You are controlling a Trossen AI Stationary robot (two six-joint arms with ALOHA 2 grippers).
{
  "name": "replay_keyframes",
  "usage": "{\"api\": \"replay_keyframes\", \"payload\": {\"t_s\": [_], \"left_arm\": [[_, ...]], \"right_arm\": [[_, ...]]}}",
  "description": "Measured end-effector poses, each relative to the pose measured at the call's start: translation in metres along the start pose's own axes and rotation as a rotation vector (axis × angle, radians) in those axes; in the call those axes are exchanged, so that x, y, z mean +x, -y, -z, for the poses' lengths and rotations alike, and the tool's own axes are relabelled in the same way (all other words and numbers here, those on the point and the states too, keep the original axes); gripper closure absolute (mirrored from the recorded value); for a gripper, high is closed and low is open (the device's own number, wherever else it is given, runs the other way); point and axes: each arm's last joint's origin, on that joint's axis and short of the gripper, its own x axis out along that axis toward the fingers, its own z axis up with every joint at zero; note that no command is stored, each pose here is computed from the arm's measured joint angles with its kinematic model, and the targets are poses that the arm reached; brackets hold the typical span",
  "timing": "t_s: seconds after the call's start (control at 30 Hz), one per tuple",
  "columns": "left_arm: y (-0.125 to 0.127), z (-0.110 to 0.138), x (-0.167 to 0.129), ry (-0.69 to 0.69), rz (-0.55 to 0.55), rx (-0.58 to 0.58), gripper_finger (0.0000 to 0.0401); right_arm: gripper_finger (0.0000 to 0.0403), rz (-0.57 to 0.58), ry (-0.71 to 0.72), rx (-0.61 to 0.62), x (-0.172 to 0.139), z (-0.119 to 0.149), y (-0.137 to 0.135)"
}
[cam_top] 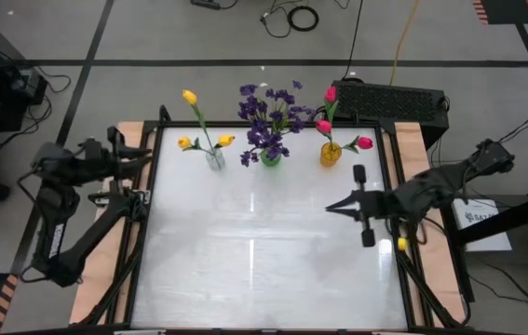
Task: Sort flowers into vase by color
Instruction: Return to Home Position
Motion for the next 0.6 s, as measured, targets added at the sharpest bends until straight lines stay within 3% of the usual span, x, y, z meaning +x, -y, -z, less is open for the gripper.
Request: {"api": "replay_keyframes", "payload": {"t_s": [0.2,0.37,0.47,0.6], "left_arm": [[-0.007,0.032,0.004,-0.041,0.027,-0.073,0.0354],[0.001,0.044,-0.002,-0.018,0.05,-0.043,0.0391],[0.008,0.051,-0.008,0.009,0.057,-0.016,0.0397],[0.001,0.063,-0.004,-0.016,0.045,-0.087,0.0397]], "right_arm": [[0.0396,0.011,0.104,0.044,-0.023,0.028,0.01],[0.04,0.028,0.112,0.058,-0.03,0.052,0.014],[0.04,0.041,0.122,0.067,-0.031,0.061,0.016],[0.0399,0.065,0.116,0.051,-0.03,0.069,0.019]]}}
